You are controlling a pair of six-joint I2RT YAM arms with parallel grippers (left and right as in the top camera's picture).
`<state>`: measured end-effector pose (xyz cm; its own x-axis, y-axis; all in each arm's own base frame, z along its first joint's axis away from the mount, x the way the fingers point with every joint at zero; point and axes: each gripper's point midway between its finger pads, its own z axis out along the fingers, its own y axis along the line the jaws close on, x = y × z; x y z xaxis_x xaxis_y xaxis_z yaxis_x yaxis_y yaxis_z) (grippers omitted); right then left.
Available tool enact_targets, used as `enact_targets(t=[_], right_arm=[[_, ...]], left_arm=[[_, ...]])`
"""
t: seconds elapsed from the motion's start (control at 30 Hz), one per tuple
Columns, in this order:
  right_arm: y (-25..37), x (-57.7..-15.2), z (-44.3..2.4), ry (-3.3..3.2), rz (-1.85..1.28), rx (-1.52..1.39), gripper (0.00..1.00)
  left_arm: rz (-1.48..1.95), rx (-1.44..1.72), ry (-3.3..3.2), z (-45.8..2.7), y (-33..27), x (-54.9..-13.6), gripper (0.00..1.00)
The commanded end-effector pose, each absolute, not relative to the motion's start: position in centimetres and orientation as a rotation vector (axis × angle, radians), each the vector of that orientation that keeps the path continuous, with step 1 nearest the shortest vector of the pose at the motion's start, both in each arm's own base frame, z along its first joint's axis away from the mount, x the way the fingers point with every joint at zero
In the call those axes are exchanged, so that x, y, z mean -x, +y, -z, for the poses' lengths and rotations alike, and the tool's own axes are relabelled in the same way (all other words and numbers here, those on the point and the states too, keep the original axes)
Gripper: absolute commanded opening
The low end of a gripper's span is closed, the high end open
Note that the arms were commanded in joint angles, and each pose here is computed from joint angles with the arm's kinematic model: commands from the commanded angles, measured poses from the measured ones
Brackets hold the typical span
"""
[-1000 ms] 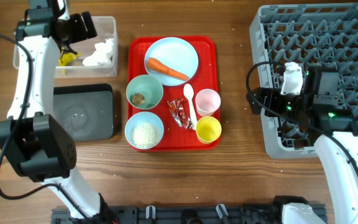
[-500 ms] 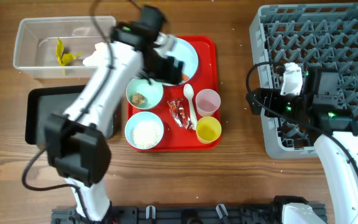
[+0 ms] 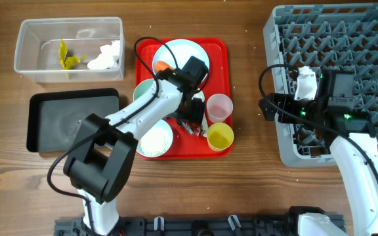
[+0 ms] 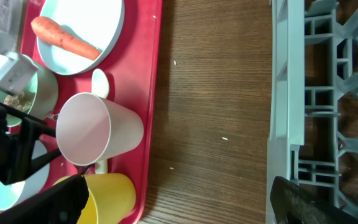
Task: Sort waste into correct bins and load items into the dishwasher rack
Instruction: 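Grasp the red snack wrapper on the tray with the left gripper, then drop the red snack wrapper into the clear bin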
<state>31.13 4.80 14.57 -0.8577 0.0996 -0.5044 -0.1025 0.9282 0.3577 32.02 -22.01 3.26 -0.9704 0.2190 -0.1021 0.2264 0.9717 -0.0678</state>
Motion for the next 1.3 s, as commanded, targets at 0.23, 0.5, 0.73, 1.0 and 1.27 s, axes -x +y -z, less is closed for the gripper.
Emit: enact_targets(t=[0.23, 0.5, 0.73, 1.0, 1.27], right_arm=[[4.8, -31.1, -14.6, 2.568, -0.512, -0.012, 0.96], [4.9, -31.0, -14.5, 2.571, -0.512, -0.013, 0.96], [4.9, -31.0, -14.5, 2.571, -0.512, -0.014, 0.96], [4.9, -31.0, -14.5, 2.571, -0.512, -0.013, 0.96], [4.8, -31.4, -14.8, 2.553, -0.509, -0.009, 0.97]], left_arm=[[0.111, -0.417, 3.012, -1.1, -23.4, -31.0, 0.62], [0.049, -0.428, 3.049, 1.0, -23.0, -30.7, 0.44], [0.055, -0.427, 3.043, 0.3, -23.1, -30.8, 0.04], [0.027, -0.185, 2.727, -15.4, -19.4, -38.7, 0.04], [0.041, 0.442, 2.367, -18.0, 3.9, -51.9, 0.04]])
